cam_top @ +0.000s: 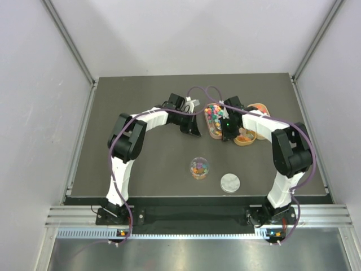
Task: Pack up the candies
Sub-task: Scoop the fake candies from the storage box.
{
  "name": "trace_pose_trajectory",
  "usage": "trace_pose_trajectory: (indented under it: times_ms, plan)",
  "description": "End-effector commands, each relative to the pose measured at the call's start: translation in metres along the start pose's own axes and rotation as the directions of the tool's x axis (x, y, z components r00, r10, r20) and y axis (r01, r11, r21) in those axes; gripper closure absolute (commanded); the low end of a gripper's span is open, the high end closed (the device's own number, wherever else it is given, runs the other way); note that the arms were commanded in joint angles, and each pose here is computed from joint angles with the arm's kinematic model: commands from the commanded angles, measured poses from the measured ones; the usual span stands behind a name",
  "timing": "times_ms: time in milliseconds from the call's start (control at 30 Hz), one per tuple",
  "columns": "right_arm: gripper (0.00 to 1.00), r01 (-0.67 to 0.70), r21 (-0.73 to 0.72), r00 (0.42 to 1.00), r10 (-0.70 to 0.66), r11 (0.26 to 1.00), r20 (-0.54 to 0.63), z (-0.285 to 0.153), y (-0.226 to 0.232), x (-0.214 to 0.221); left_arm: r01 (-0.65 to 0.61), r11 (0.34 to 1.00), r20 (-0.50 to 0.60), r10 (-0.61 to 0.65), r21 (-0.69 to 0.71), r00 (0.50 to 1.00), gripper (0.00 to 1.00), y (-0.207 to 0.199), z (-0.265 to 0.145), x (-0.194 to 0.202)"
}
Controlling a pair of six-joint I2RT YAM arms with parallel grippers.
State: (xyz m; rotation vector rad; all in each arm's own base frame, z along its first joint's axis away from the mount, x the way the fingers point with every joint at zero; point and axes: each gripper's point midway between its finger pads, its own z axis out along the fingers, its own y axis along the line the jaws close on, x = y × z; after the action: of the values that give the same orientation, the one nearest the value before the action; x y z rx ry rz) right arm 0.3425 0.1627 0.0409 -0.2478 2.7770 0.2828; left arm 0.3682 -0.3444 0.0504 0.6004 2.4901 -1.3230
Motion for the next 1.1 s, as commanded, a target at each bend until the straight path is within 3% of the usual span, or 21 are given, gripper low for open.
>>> trace_pose_trajectory:
  times_ms: [0, 400, 733, 900, 1067]
  plan:
    - [1.00, 0.022, 0.007, 0.978, -0.023, 1.000, 0.208, -0.008, -0.003, -0.039, -0.084, 0.996, 0.015, 0.085, -0.017, 0.996, 1.00, -0.013, -0.023, -0.015]
    - [1.00, 0.140, 0.014, 0.910, -0.134, 0.990, 0.392, -0.022, 0.006, -0.055, -0.139, 0.988, -0.024, 0.138, -0.063, 0.990, 1.00, -0.003, -0.027, -0.011]
    - [1.00, 0.246, 0.061, 0.796, -0.237, 0.967, 0.557, -0.087, 0.012, -0.062, -0.207, 0.967, -0.025, 0.205, -0.150, 0.978, 1.00, 0.012, -0.062, -0.019]
    - [1.00, 0.398, 0.102, 0.727, -0.382, 0.912, 0.570, -0.111, 0.015, -0.047, -0.212, 0.953, 0.024, 0.222, -0.217, 0.975, 1.00, 0.030, -0.087, -0.037]
    - [1.00, 0.565, 0.151, 0.611, -0.534, 0.811, 0.584, -0.135, 0.017, -0.020, -0.182, 0.940, 0.097, 0.218, -0.287, 0.971, 1.00, 0.054, -0.120, -0.060]
